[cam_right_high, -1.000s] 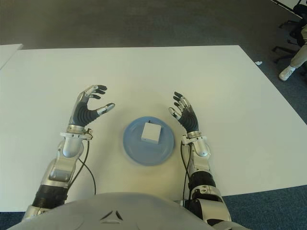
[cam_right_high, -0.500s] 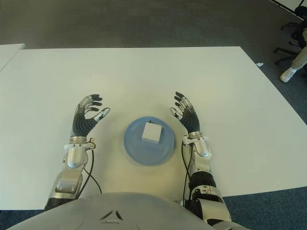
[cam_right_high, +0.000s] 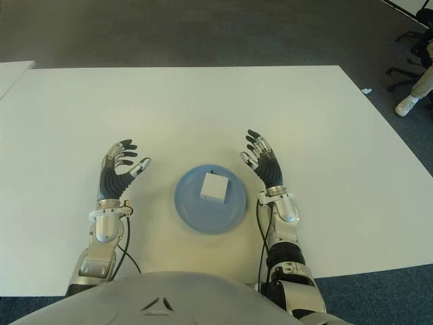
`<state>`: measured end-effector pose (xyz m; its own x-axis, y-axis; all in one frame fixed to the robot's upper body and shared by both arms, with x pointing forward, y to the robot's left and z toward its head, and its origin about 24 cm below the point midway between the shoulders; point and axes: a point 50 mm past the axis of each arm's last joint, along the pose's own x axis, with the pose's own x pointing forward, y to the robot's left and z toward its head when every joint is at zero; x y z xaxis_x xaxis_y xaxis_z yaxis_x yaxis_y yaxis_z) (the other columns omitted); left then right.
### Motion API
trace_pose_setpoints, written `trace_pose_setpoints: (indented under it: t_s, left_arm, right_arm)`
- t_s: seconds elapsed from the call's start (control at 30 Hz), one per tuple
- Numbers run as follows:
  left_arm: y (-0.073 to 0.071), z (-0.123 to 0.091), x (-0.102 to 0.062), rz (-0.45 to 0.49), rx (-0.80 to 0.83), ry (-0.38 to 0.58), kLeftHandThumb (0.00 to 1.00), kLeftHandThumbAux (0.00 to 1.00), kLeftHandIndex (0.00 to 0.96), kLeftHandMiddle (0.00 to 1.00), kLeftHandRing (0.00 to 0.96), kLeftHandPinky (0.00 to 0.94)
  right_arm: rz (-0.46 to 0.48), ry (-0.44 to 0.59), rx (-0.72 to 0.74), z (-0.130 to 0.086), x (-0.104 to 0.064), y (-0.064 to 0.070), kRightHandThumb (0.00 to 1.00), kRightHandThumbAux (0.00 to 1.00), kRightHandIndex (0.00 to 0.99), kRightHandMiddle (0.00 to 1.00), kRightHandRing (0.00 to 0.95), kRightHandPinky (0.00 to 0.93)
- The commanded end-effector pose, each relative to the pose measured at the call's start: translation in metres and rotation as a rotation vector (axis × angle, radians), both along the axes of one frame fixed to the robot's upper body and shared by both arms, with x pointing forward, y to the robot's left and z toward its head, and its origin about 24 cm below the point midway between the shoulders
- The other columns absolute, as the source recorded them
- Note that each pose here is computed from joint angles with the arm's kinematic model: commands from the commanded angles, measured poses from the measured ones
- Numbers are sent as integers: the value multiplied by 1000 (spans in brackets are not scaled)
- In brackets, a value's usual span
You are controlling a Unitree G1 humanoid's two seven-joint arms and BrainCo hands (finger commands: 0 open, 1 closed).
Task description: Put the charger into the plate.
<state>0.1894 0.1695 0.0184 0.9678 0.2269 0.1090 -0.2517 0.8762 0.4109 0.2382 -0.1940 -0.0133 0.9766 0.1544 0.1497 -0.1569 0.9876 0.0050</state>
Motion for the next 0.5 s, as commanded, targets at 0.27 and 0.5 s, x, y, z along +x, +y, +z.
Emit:
trace_pose_setpoints:
  t_s: [0.27, 0.5]
  left_arm:
    - [-8, -14, -3, 1, -41, 39, 253, 597, 249, 328, 378, 412]
    - [-9, -17, -8, -19, -30, 87, 217, 585, 228, 320, 372, 403]
  right_arm:
    - [-62, 215, 100, -47, -43, 2, 248, 666, 121, 101, 80, 65]
    - [-62, 214, 100, -47, -45, 1, 248, 666, 121, 101, 80, 65]
